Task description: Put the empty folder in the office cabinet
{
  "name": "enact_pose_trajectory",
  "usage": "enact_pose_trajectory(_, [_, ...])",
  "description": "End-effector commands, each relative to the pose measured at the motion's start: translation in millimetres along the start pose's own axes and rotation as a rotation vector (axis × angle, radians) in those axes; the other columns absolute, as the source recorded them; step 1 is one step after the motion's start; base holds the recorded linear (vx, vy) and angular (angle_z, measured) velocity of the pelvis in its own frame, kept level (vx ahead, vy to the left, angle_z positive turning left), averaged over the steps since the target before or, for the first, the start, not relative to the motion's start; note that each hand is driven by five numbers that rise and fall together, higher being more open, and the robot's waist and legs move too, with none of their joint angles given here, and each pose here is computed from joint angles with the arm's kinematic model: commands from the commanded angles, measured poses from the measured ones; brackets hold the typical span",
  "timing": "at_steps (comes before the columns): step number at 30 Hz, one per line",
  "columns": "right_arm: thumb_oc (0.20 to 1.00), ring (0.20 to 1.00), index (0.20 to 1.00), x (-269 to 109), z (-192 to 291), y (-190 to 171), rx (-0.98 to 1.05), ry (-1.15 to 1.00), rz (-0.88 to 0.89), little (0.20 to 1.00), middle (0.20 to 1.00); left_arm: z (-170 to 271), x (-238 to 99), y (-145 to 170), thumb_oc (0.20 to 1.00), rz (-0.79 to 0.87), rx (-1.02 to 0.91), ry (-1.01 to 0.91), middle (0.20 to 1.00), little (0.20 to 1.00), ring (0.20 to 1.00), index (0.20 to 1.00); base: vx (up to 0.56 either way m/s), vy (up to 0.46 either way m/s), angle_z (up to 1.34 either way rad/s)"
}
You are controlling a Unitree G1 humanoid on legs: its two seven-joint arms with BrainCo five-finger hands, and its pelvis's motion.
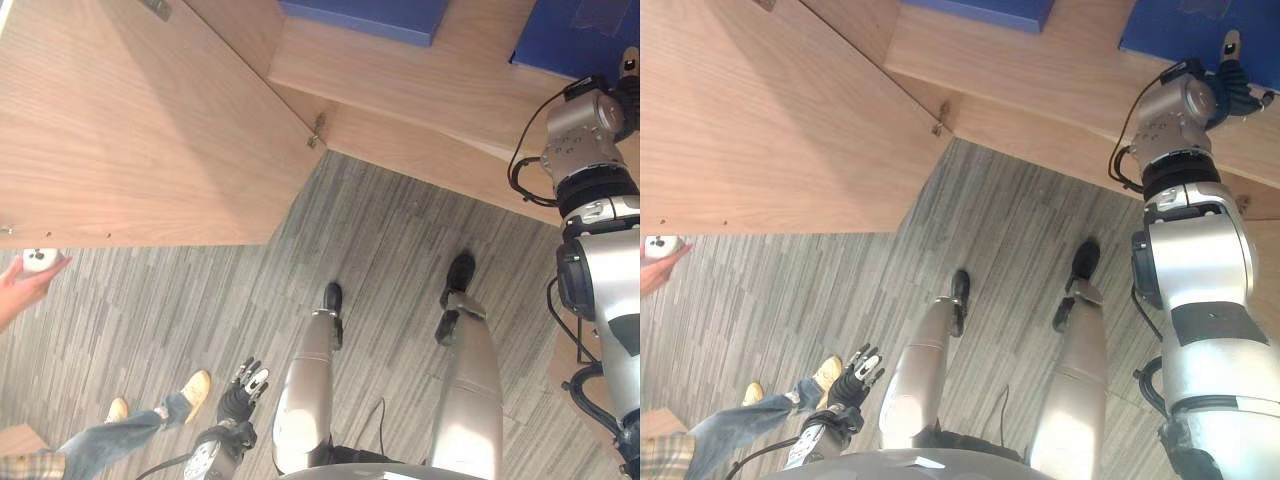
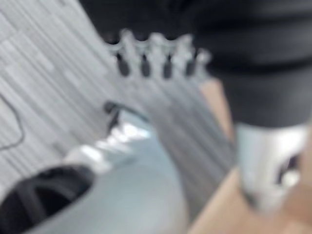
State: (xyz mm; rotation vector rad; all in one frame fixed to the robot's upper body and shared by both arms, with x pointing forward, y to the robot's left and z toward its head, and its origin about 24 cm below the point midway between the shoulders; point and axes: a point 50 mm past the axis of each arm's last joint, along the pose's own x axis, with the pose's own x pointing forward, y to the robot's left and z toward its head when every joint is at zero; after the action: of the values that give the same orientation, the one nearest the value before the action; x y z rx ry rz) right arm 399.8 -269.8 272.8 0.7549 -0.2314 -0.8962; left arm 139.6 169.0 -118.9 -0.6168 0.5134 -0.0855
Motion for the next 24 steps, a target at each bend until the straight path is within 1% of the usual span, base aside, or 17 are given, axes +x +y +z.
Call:
enact_pose_trajectory(1, [1.000,1.000,1.000,6.7,4.2,-10.1,-0.120,-0.097,0.011,1.000,1.000,1.6,-11.3,18.1,1.000,0.067,0.057,0.011,1.000,1.000,1.000,1.000,-0.04,0.013,-0.16])
enact_pose_trajectory(3, [1.000,1.000,1.000,6.3,3.1,-11.3,-0.218,-0.169,0.032,1.000,1.000,1.5,-10.8,17.3,1.000,0.060,0.059,0.006,1.000,1.000,1.000,1.000,-0.05,0.013,-0.20])
enact_pose_trajectory(5, [1.000,1.000,1.000,4.1,-3.9,-12.5,-0.371,-0.251,0.070,1.000,1.000,2.4,-8.6,14.7,1.000,0.040,0.071,0.003,1.000,1.000,1.000,1.000,-0.09,0.024,-0.07])
enact_pose_trajectory(7, [1.000,1.000,1.000,3.8,-4.4,-12.7,-0.376,-0.255,0.070,1.000,1.000,2.2,-8.8,14.8,1.000,0.040,0.071,0.003,1.000,1.000,1.000,1.000,-0.05,0.023,0.07])
enact_pose_trajectory(8, [1.000,1.000,1.000,3.3,-7.7,-15.4,-0.475,-0.334,0.118,1.000,1.000,1.2,-8.3,12.9,1.000,0.033,0.075,-0.003,1.000,1.000,1.000,1.000,-0.10,0.054,0.06])
enact_pose_trajectory(9, [1.000,1.000,1.000,3.4,-14.8,-18.5,-0.577,-0.359,0.166,1.000,1.000,1.1,-6.7,10.1,1.000,0.024,0.078,-0.011,1.000,1.000,1.000,1.000,-0.14,0.070,0.01])
enact_pose_trajectory(12, [1.000,1.000,1.000,-2.8,-28.3,-23.2,-0.653,-0.444,0.348,1.000,1.000,2.3,-3.5,5.6,1.000,0.009,0.111,-0.022,1.000,1.000,1.000,1.000,-0.12,0.047,0.03])
enact_pose_trajectory(14, [1.000,1.000,1.000,-11.5,-43.9,-25.0,-0.783,-0.504,0.500,1.000,1.000,6.5,0.2,3.9,1.000,0.004,0.147,-0.031,1.000,1.000,1.000,1.000,-0.13,0.056,-0.06])
enact_pose_trajectory(15, [1.000,1.000,1.000,-13.6,-49.6,-26.6,-0.831,-0.509,0.546,1.000,1.000,7.6,1.1,3.4,1.000,0.002,0.157,-0.035,1.000,1.000,1.000,1.000,-0.16,0.044,-0.10])
enact_pose_trajectory(16, [1.000,1.000,1.000,-17.3,-64.6,-38.7,-0.868,-0.482,0.616,1.000,1.000,10.6,2.8,3.5,1.000,0.005,0.173,-0.043,1.000,1.000,1.000,1.000,-0.15,0.035,-0.13])
enact_pose_trajectory(19, [1.000,1.000,1.000,-22.9,-90.9,-69.1,-0.900,-0.373,0.740,1.000,1.000,14.7,4.0,5.7,1.000,0.022,0.195,-0.060,1.000,1.000,1.000,1.000,-0.17,0.060,-0.04])
enact_pose_trajectory(21, [1.000,1.000,1.000,-29.7,-106.7,-87.2,-0.925,-0.317,0.789,1.000,1.000,17.1,7.4,2.9,1.000,0.031,0.211,-0.068,1.000,1.000,1.000,1.000,-0.11,0.076,-0.04])
enact_pose_trajectory(23, [1.000,1.000,1.000,-29.7,-106.7,-87.2,-0.925,-0.317,0.789,1.000,1.000,17.1,7.4,2.9,1.000,0.031,0.211,-0.068,1.000,1.000,1.000,1.000,-0.04,0.046,-0.15])
enact_pose_trajectory(24, [1.000,1.000,1.000,-35.1,-115.8,-97.1,-0.948,-0.283,0.819,1.000,1.000,19.9,13.4,-4.7,1.000,0.039,0.223,-0.074,1.000,1.000,1.000,1.000,-0.10,0.048,-0.29])
